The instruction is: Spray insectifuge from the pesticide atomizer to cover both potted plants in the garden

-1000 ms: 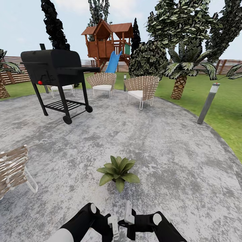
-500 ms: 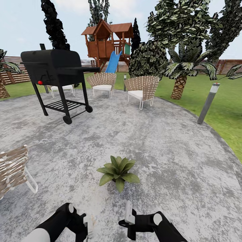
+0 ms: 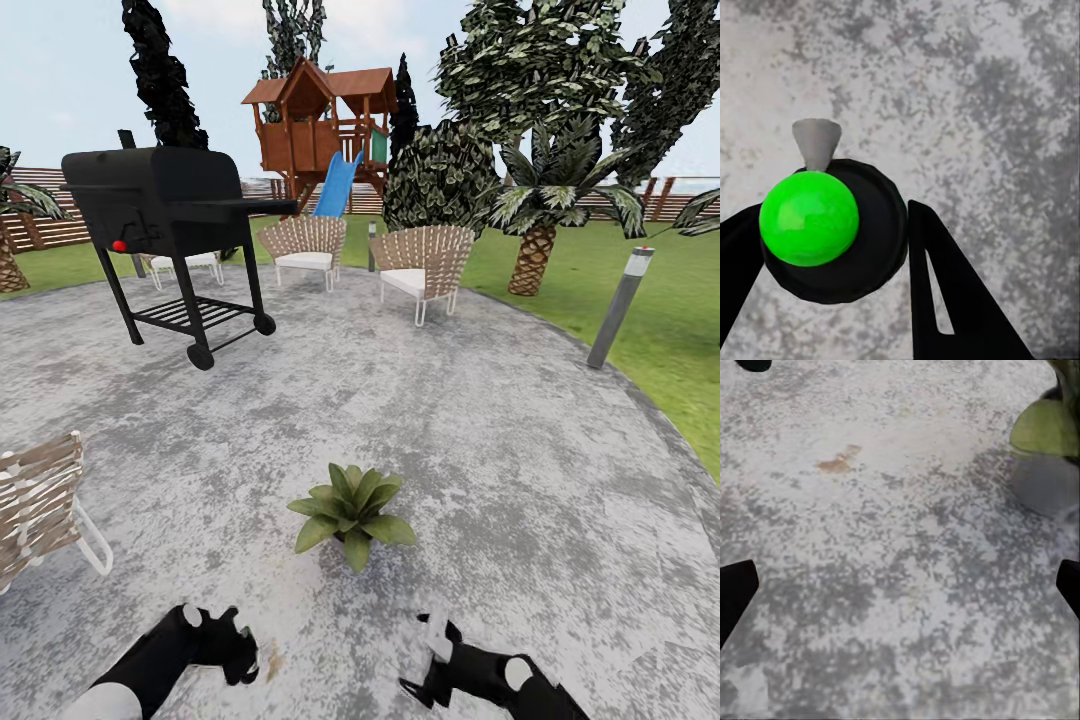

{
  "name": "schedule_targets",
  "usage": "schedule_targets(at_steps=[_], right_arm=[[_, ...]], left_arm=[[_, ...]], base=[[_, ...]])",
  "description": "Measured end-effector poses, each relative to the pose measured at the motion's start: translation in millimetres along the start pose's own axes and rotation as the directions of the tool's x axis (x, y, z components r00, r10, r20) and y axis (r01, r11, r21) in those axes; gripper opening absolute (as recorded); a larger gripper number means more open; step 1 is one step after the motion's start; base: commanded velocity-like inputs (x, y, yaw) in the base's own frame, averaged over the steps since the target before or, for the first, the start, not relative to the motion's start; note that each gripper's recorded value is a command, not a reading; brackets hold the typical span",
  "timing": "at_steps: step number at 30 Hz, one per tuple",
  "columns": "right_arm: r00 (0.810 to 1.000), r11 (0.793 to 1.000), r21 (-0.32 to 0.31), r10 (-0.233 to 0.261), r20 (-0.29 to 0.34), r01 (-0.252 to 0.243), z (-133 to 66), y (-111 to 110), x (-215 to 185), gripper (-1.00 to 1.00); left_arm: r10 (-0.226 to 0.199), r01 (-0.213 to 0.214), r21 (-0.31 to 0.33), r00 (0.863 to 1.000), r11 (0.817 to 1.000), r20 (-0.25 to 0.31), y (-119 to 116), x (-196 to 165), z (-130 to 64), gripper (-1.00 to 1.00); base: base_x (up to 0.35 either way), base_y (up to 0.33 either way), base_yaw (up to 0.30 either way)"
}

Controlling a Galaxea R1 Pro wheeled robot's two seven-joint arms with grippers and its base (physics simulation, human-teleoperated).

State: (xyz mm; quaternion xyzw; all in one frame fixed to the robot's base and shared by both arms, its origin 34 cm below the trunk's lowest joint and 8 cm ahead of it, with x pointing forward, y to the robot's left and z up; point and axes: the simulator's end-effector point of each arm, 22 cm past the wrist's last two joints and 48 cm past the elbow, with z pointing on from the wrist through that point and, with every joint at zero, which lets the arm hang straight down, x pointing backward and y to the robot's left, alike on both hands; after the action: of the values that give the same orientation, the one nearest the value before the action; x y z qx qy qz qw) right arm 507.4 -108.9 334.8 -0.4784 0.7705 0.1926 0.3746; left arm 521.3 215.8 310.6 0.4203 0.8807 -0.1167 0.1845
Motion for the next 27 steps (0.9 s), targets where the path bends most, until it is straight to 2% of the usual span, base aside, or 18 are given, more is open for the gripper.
schedule_targets(at_steps=[1,2,4,6,7,8,9,10,12,14,15,16,17,18,20,21,23,27], right_arm=[[0.999,0.998,0.042,0.041,-0.015,-0.040,-3.9,-5.5,14.2,1.00],[0.995,0.989,0.113,0.096,-0.039,-0.091,-12.5,-16.1,36.8,1.00],[0.981,0.956,0.243,0.185,-0.062,-0.165,-28.0,-34.2,69.6,1.00],[0.963,0.895,0.386,0.264,-0.057,-0.223,-43.1,-55.0,91.7,1.00],[0.947,0.815,0.520,0.320,-0.038,-0.255,-61.0,-77.8,107.3,1.00],[0.935,0.750,0.605,0.354,-0.027,-0.267,-75.6,-90.3,119.5,1.00],[0.923,0.698,0.661,0.385,-0.021,-0.276,-87.9,-94.2,131.7,1.00],[0.914,0.666,0.691,0.405,-0.021,-0.279,-96.0,-92.2,141.7,1.00],[0.909,0.646,0.710,0.416,-0.018,-0.281,-102.1,-87.4,149.4,1.00],[0.904,0.615,0.730,0.427,0.009,-0.298,-110.0,-83.3,155.3,1.00],[0.892,0.572,0.755,0.450,0.038,-0.320,-119.3,-84.3,161.8,1.00],[0.871,0.511,0.785,0.486,0.072,-0.350,-131.5,-86.0,171.9,1.00],[0.853,0.466,0.804,0.512,0.096,-0.370,-140.3,-86.5,179.8,1.00],[0.828,0.405,0.825,0.547,0.128,-0.395,-151.5,-85.6,190.6,1.00],[0.797,0.339,0.842,0.581,0.163,-0.419,-162.8,-83.7,201.7,1.00],[0.793,0.331,0.844,0.585,0.168,-0.423,-163.8,-83.1,203.0,1.00],[0.788,0.324,0.843,0.591,0.173,-0.428,-164.2,-81.6,204.3,1.00],[0.785,0.320,0.845,0.594,0.174,-0.429,-165.5,-81.0,205.9,1.00]], left_arm=[[-0.024,0.024,-0.009,1.000,1.000,0.009,2.1,-2.7,-0.2,-1.00],[-0.071,0.071,-0.019,0.997,0.997,0.013,5.5,-3.0,-1.0,-1.00],[-0.154,0.154,-0.040,0.988,0.987,0.005,11.2,0.5,-2.1,-1.00],[-0.207,0.207,-0.063,0.978,0.976,0.004,16.8,4.0,-3.0,-1.00],[-0.233,0.233,-0.079,0.972,0.969,0.008,19.0,4.7,-2.2,-1.00],[-0.251,0.252,-0.091,0.968,0.964,0.013,20.5,4.7,-1.4,-1.00],[-0.268,0.268,-0.097,0.963,0.958,0.020,20.1,2.9,-0.1,-1.00],[-0.280,0.282,-0.096,0.959,0.955,0.028,18.3,-0.2,1.4,-1.00],[-0.292,0.294,-0.095,0.956,0.951,0.036,16.4,-3.8,2.8,-1.00],[-0.305,0.307,-0.093,0.952,0.947,0.033,14.9,-6.6,3.6,-1.00],[-0.322,0.322,-0.091,0.947,0.942,0.017,13.0,-5.9,3.9,-1.00],[-0.349,0.346,-0.087,0.937,0.934,-0.015,8.2,-3.0,4.8,-1.00],[-0.366,0.363,-0.083,0.930,0.928,-0.037,4.7,-1.5,5.4,-1.00],[-0.389,0.384,-0.084,0.919,0.920,-0.061,5.1,-2.6,4.0,-1.00],[-0.418,0.411,-0.090,0.905,0.907,-0.082,13.0,-9.8,-1.2,-1.00],[-0.427,0.419,-0.092,0.900,0.903,-0.090,15.5,-11.6,-2.9,-1.00],[-0.458,0.449,-0.098,0.880,0.888,-0.122,23.7,-16.2,-10.6,-1.00],[-0.462,0.462,-0.030,0.879,0.886,-0.118,31.0,-41.9,-23.8,-1.00]], base=[[0.000,0.000,0.000],[0.000,0.000,0.000],[0.000,0.000,0.000],[0.000,0.000,0.000],[0.000,0.000,0.000],[0.000,0.000,0.000],[0.000,0.000,0.000],[0.000,0.000,0.000],[0.000,0.000,0.000],[0.000,0.000,0.000],[0.000,0.000,0.000],[0.000,0.000,0.000],[0.000,0.000,0.000],[0.000,0.000,0.000],[0.000,0.000,0.000],[0.000,0.000,0.000],[0.000,0.000,0.000],[0.000,0.000,0.000]])
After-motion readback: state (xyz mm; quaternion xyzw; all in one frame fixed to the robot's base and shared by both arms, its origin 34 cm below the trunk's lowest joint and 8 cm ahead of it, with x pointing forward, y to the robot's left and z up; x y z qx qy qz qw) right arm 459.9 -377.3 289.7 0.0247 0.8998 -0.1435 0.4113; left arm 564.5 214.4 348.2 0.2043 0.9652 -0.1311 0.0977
